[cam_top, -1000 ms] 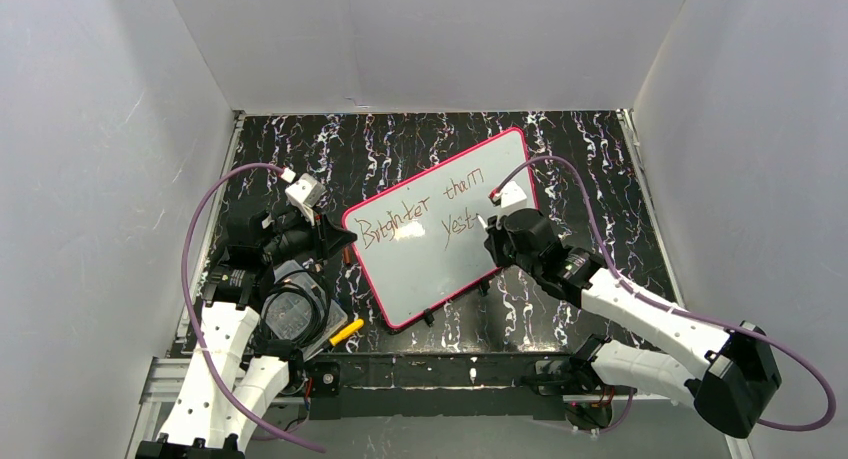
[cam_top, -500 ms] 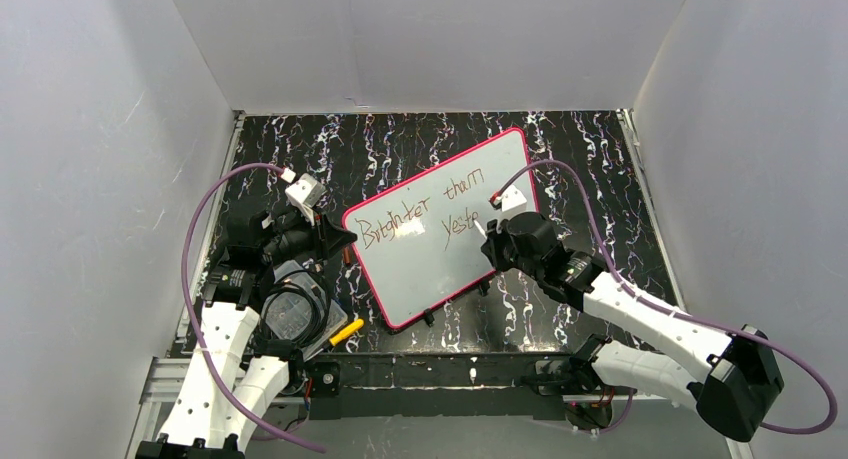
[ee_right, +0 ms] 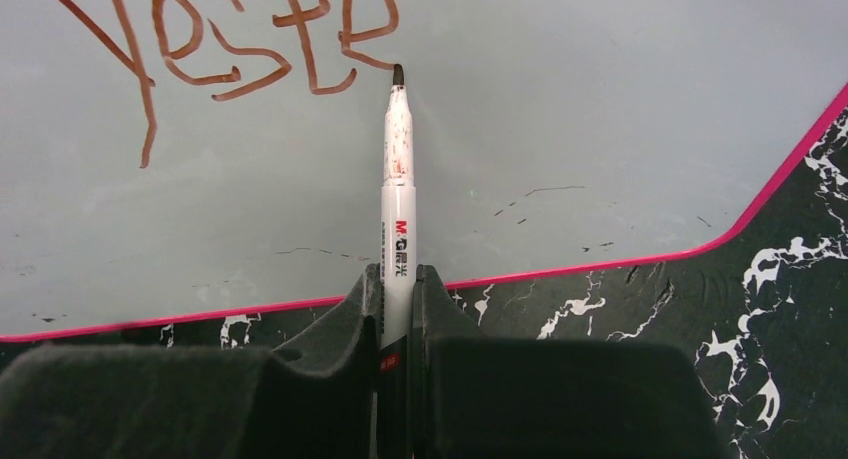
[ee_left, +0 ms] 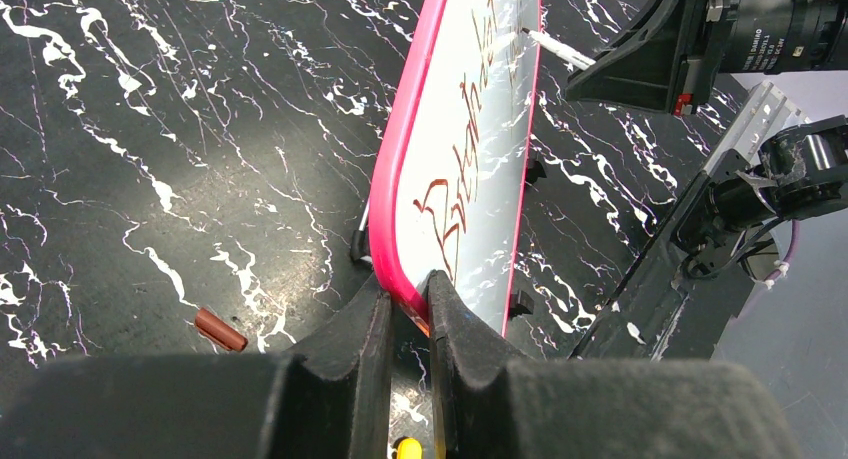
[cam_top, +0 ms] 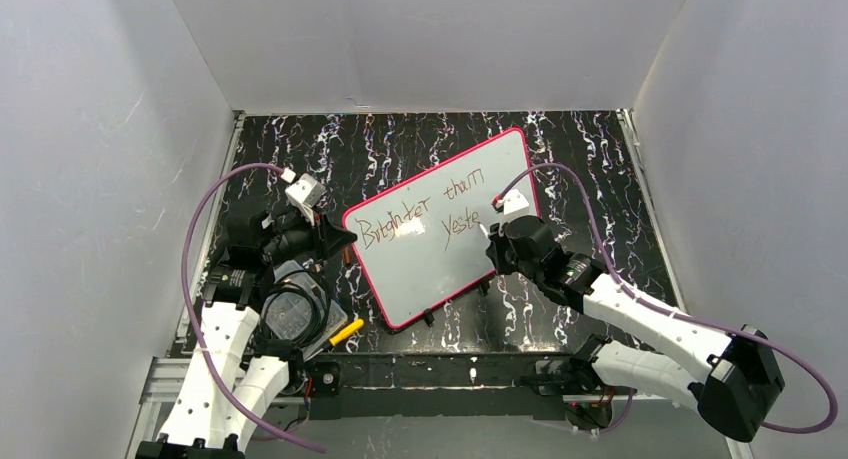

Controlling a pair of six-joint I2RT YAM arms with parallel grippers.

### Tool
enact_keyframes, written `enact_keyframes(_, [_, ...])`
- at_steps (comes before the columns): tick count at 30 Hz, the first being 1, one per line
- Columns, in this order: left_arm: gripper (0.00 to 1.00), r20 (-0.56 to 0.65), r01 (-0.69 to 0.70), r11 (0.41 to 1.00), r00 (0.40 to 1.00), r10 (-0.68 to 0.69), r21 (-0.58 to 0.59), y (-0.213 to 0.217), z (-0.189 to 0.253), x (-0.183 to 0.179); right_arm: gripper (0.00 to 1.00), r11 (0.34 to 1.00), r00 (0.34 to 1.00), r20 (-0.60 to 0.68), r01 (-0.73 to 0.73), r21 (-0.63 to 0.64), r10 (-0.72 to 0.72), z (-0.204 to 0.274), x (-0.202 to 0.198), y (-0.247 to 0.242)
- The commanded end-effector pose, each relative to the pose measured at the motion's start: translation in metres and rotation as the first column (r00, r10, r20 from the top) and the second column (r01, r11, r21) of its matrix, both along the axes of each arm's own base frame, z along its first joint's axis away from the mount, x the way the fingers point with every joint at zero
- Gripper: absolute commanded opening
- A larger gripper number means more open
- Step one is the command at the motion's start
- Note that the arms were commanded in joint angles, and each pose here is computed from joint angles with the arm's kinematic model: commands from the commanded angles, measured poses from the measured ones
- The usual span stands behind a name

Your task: Write a sentence on the whiteboard

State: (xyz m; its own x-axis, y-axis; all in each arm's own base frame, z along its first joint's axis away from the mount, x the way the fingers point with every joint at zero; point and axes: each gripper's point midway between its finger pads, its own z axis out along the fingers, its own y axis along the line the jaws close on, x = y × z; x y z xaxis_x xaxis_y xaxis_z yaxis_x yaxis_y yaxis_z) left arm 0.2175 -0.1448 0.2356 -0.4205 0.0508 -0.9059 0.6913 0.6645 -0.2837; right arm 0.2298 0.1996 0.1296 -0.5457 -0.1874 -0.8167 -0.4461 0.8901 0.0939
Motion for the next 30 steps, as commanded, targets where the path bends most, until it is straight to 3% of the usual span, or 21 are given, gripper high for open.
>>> enact_keyframes(1, [0.0, 0.037, 0.023, 0.998, 0.999, -0.024, 0.051, 0.002, -0.009, 0.0, 0.01, 0.999, 0.998, 0.046, 0.049, 0.003, -0.049, 0.016, 0.011, -0.002])
enact_keyframes(9, [0.0, 0.039, 0.023, 0.998, 0.999, -0.025, 0.051, 0.002, -0.009, 0.0, 0.01, 0.994, 0.989, 0.143, 0.023, 0.103, -0.038, 0.054, 0.011, 0.001])
enact_keyframes(17, [0.0, 0.039, 0.023, 0.998, 0.999, -0.025, 0.052, 0.002, -0.009, 0.0, 0.01, 0.997, 0.979, 0.203, 0.015, 0.08, -0.031, 0.069, 0.03, 0.011])
enact_keyframes(30, [0.0, 0.038, 0.024, 0.998, 0.999, -0.026, 0.051, 0.002, -0.009, 0.0, 0.01, 0.999, 0.99, 0.141, 0.021, 0.038, -0.026, 0.043, 0.027, 0.011])
